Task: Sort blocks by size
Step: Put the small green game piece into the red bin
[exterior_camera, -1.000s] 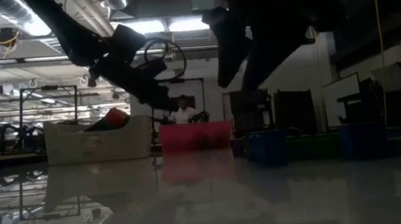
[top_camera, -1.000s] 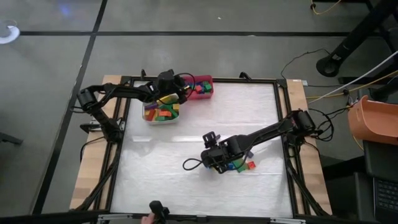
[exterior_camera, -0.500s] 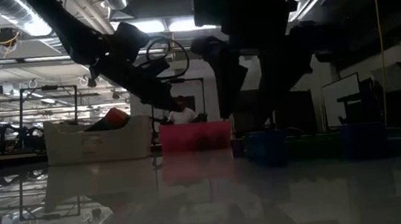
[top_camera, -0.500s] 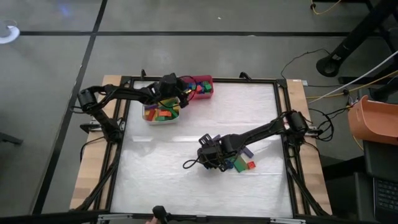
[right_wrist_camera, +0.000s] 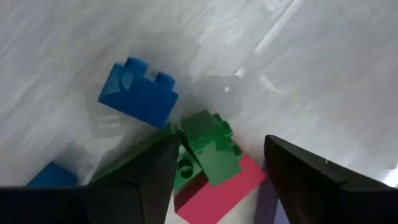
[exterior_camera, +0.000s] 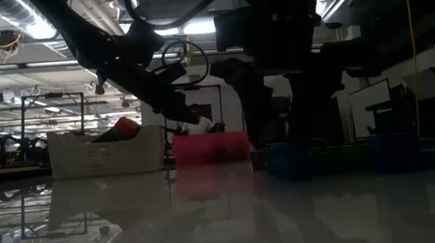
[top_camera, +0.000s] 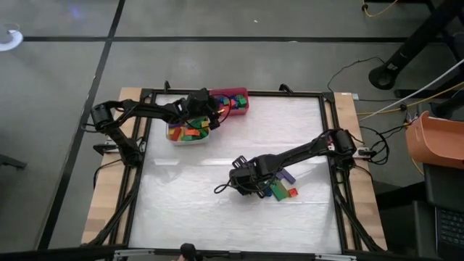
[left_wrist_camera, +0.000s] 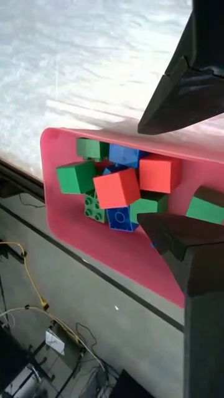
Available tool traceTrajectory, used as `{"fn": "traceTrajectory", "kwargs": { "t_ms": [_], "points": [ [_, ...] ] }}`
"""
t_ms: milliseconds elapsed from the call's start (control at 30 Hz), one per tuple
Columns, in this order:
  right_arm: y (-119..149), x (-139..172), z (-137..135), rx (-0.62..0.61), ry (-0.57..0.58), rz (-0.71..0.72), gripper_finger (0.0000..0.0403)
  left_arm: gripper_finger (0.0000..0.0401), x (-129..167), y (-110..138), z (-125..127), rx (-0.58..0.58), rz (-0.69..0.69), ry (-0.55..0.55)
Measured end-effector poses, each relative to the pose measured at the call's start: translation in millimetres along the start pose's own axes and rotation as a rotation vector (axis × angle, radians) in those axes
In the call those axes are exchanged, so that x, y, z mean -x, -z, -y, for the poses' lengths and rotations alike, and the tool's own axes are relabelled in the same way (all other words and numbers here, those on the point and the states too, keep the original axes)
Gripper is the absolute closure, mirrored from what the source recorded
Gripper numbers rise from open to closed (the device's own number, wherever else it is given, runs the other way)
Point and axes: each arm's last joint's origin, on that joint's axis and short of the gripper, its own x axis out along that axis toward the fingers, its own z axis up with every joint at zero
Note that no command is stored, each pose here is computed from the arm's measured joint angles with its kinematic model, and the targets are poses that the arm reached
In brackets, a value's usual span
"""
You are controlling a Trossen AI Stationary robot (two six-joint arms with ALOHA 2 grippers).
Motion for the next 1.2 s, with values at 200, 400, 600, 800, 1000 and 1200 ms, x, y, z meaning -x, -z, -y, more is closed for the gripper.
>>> {"fn": "traceTrajectory", "kwargs": {
  "t_ms": [200, 400, 600, 800, 1000, 1200],
  "points": [
    [-0.4, -2.2, 0.1, 0.001, -0.003, -0.002, 0.021, 0.0198, 0.2, 1.2, 0.4, -0.003, -0.013, 0.004],
    [-0.8, -3.0, 0.0, 0.001, -0.008, 0.004, 0.0301, 0.0198, 0.3, 1.6, 0.6, -0.009, -0.018, 0.007],
    [-1.7, -2.3, 0.7, 0.0, -0.001, 0.011, 0.0365, 0.0198, 0.3, 1.7, 0.6, -0.009, -0.019, 0.007],
    [-1.2, -6.3, 0.1, 0.001, 0.002, 0.005, 0.0387, 0.0198, 0.3, 2.5, 0.8, -0.01, -0.027, 0.009],
    [-2.3, -5.1, 1.6, -0.001, 0.03, 0.009, 0.0388, 0.0198, 0.4, 4.5, 1.5, -0.013, -0.048, 0.017],
    [-2.6, -4.9, 1.8, -0.006, 0.032, 0.012, 0.0388, 0.0198, 0.4, 4.4, 1.5, -0.013, -0.047, 0.017]
  ]
}}
